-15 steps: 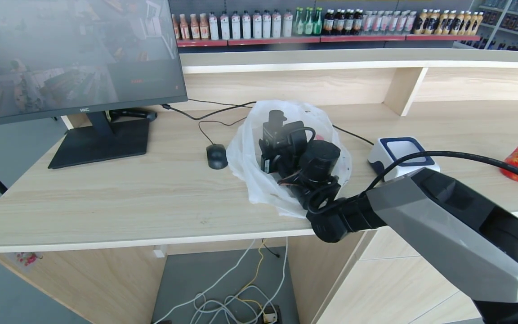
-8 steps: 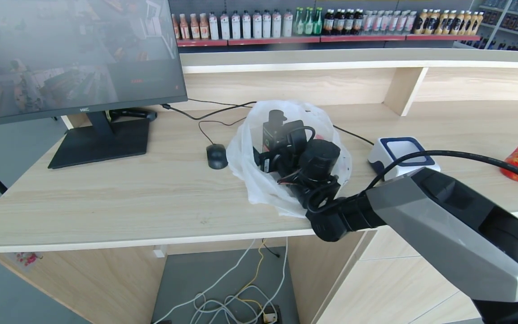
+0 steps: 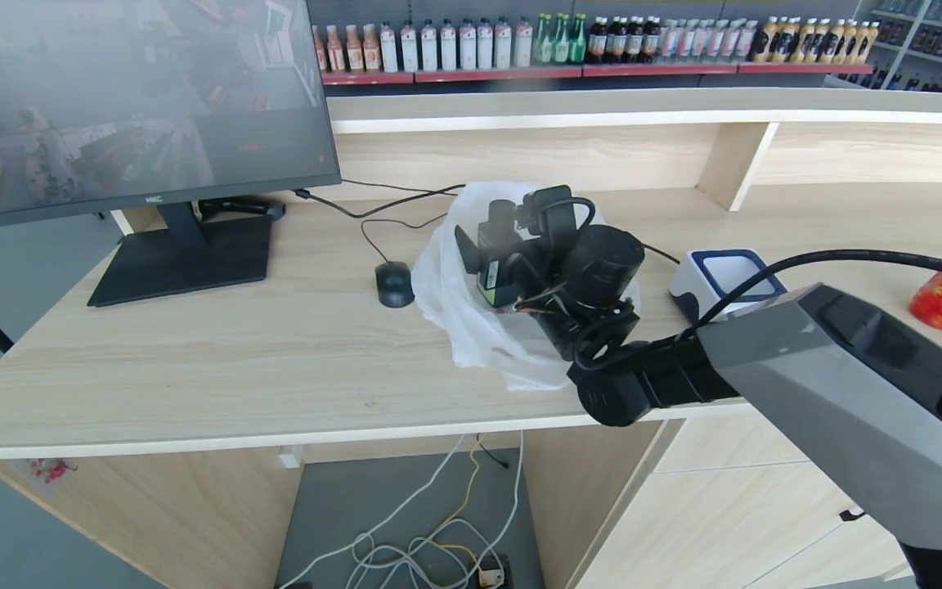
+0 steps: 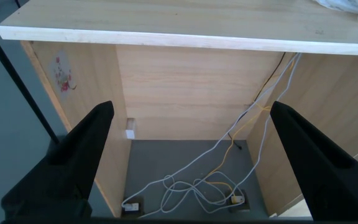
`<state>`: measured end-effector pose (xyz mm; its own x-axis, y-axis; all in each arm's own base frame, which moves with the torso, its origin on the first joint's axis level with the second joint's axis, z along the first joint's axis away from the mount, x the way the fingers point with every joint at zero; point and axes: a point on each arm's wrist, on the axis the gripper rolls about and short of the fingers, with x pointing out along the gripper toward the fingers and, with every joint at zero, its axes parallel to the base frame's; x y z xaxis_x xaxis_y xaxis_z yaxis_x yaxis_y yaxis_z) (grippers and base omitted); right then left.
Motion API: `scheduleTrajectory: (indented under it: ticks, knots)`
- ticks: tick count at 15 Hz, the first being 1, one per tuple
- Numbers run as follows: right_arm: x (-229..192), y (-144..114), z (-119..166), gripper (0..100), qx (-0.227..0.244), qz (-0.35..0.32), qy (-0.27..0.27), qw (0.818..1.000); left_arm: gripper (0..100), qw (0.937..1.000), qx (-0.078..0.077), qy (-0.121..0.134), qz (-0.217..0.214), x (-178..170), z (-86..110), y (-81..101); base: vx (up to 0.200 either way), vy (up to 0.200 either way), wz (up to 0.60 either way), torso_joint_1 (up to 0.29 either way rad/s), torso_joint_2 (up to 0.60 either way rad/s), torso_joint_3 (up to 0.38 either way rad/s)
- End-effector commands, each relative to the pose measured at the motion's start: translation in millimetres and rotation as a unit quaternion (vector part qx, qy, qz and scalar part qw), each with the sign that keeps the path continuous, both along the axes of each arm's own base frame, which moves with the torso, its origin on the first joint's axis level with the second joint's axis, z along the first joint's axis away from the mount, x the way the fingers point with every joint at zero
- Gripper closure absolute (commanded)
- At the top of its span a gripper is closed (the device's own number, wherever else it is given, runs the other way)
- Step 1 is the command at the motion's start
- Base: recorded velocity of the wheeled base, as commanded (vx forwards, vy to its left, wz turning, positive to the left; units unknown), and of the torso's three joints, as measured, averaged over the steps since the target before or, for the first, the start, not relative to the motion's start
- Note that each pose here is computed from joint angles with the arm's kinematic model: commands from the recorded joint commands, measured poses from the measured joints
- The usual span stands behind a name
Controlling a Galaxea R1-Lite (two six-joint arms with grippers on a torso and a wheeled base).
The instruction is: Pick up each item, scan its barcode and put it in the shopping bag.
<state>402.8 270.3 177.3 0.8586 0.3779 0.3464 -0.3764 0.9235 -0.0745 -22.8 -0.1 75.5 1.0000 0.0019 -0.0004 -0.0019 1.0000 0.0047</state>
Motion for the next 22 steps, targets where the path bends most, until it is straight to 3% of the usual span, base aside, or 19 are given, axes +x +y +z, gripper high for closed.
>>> scheduleTrajectory:
  ticks: [1,10,16,22]
  knots:
    - [-14,-9,31,0,0.006,-0.002,-0.023,1.0,0,1.0,0.0,0.0,0.0,0,0.0,0.0,0.0,0.0,0.0,0.0,0.0,0.0]
    - [-64,-39,85,0,0.033,0.001,-0.066,0.997,0,1.0,0.0,0.0,0.001,0,0.0,0.0,0.0,0.0,0.0,0.0,0.0,0.0]
    - [-131,-85,51,0,0.033,-0.001,-0.071,0.997,0,1.0,0.001,0.0,0.0,0,0.0,0.0,0.0,0.0,0.0,0.0,0.0,0.0]
    - [-177,-115,27,0,0.013,0.008,-0.013,1.0,0,1.0,0.001,0.0,0.0,0,0.0,0.0,0.0,0.0,0.0,0.0,0.0,0.0]
